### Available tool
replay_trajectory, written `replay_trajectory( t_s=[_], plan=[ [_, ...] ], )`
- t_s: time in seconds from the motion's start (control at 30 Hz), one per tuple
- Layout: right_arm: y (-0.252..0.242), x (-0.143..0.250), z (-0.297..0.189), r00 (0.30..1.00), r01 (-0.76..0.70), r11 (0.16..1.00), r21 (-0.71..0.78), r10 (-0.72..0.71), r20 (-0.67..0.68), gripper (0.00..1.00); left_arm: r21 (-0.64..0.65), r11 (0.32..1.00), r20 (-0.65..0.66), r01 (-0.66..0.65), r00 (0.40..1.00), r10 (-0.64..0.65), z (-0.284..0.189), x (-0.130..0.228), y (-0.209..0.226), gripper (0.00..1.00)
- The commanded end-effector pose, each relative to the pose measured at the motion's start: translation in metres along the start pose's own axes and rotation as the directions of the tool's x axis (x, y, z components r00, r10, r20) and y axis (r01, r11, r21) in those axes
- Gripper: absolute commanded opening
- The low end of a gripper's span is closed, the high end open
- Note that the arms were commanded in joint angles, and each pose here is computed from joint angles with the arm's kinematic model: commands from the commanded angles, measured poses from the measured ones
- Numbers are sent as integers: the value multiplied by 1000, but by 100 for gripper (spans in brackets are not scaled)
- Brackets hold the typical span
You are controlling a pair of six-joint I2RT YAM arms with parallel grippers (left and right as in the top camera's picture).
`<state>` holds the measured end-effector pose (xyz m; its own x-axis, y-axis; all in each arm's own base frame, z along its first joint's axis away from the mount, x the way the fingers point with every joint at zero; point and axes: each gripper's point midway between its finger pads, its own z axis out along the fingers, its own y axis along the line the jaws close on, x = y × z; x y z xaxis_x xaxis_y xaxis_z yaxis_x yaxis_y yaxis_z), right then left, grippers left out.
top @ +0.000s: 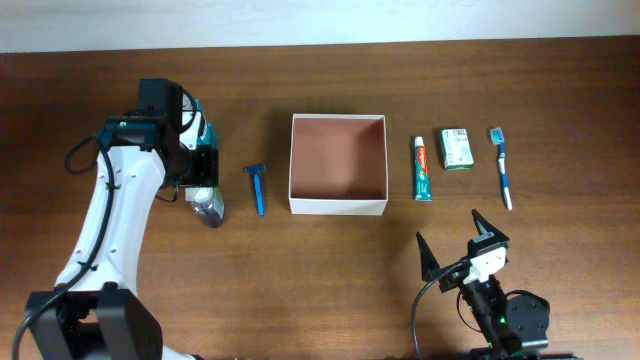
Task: Pack container
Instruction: 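Lower the left gripper and close it around the soap bottle neck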
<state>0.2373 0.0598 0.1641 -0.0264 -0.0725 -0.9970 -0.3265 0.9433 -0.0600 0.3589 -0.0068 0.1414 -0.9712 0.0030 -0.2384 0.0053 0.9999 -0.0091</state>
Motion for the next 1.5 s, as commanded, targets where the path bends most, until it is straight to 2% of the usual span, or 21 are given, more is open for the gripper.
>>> replay_trajectory(
  t_s=[0.0,0.23,0.5,0.6,1.0,1.47],
  plan=[
    [0,2,0,1000,-12,1000,1,12,-2,99,-6,1000,-8,0,1000,0,-1,0,0,66],
    [0,2,0,1000,-12,1000,1,12,-2,99,-5,1000,-52,0,999,0,-1,11,0,65],
    [0,2,0,1000,-12,1000,1,12,-2,99,5,1000,-43,1,999,0,0,8,-2,65],
    [0,2,0,1000,-12,1000,1,12,-2,99,5,1000,-42,1,999,0,0,8,-2,59],
    [0,2,0,1000,-12,1000,1,12,-2,99,5,1000,-31,0,1000,0,0,5,-2,56],
    [0,2,0,1000,-12,1000,1,12,-2,99,4,1000,-59,1,998,0,7,8,-2,58]
  ],
)
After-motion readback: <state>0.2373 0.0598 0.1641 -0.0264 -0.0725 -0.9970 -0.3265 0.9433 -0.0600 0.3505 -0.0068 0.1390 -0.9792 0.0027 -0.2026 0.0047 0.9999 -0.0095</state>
